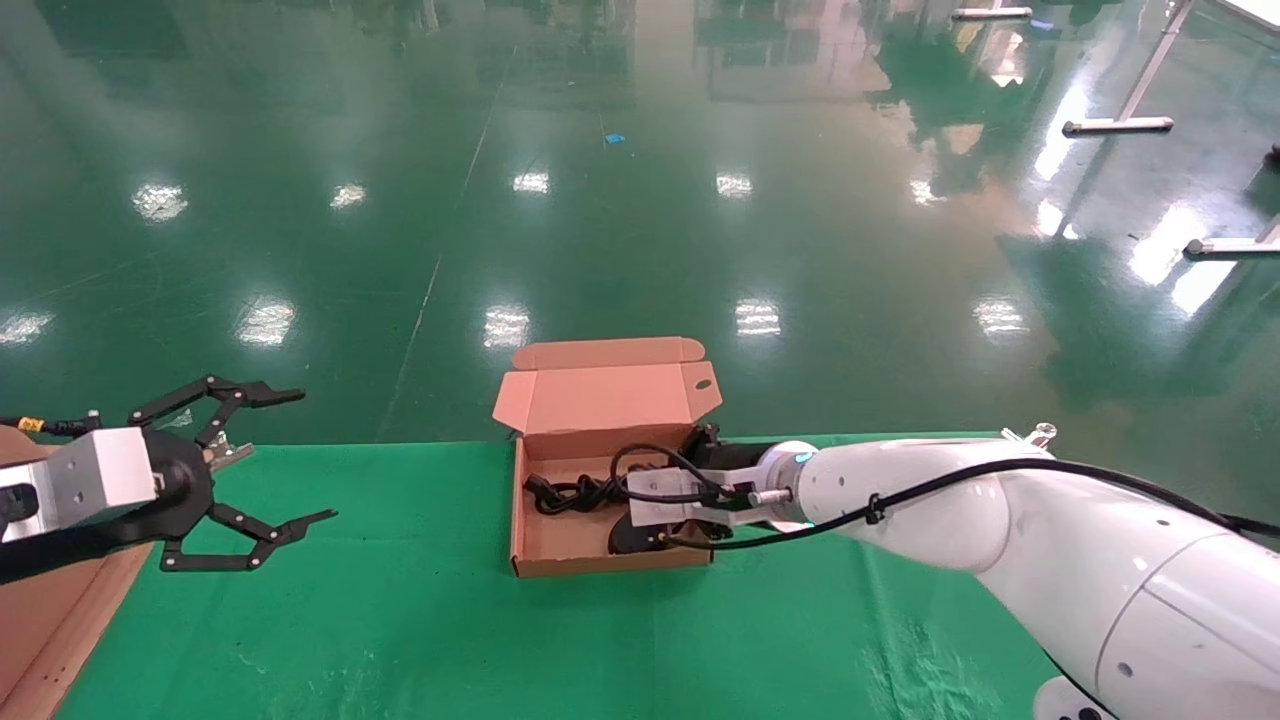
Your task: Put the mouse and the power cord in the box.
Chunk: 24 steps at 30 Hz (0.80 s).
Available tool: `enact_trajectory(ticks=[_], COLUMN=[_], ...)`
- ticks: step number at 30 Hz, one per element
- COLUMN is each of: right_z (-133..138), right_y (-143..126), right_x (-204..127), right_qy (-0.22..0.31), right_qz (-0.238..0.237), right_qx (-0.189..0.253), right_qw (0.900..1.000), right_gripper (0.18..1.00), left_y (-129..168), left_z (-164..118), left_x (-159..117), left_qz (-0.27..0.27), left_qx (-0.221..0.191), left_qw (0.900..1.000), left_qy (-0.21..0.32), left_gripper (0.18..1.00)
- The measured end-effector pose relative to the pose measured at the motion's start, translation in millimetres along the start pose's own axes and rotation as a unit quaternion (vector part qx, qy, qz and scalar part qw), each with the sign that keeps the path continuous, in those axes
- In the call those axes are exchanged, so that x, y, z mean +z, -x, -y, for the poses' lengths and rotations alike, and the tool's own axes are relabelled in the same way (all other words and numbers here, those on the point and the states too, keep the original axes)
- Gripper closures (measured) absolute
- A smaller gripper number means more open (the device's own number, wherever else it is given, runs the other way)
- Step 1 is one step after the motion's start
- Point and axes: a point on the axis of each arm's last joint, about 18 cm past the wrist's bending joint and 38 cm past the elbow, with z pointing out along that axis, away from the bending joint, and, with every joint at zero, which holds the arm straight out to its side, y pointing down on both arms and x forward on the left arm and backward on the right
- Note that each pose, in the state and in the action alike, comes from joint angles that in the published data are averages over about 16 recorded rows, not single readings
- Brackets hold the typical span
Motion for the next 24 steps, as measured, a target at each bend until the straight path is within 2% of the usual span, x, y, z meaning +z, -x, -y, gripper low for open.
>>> enact_trajectory(ticks=[8,18,24], right_z=[4.0,5.2,3.4], right_y=[-3.2,-5.0,0.7], right_x=[-1.4,-3.8,-6.1], right_qy=[-0.005,-0.01,-0.019], right_qz=[-0.001,-0.002,0.006], right_qx=[-0.004,-0.007,0.016], right_qw=[1.0,1.0,1.0], right_gripper=[0.801,0.578,0.441], left_y=[0.0,-0.3,-1.7], left_z=[0.1,1.4,7.5], left_x=[0.0,1.1,5.4], left_qz=[0.0,-0.001,-0.004], left_qx=[0.0,-0.003,-0.017], left_qw=[1.0,1.0,0.9997], left_qy=[0.0,-0.003,-0.018], left_gripper=[0.184,0.184,0.184])
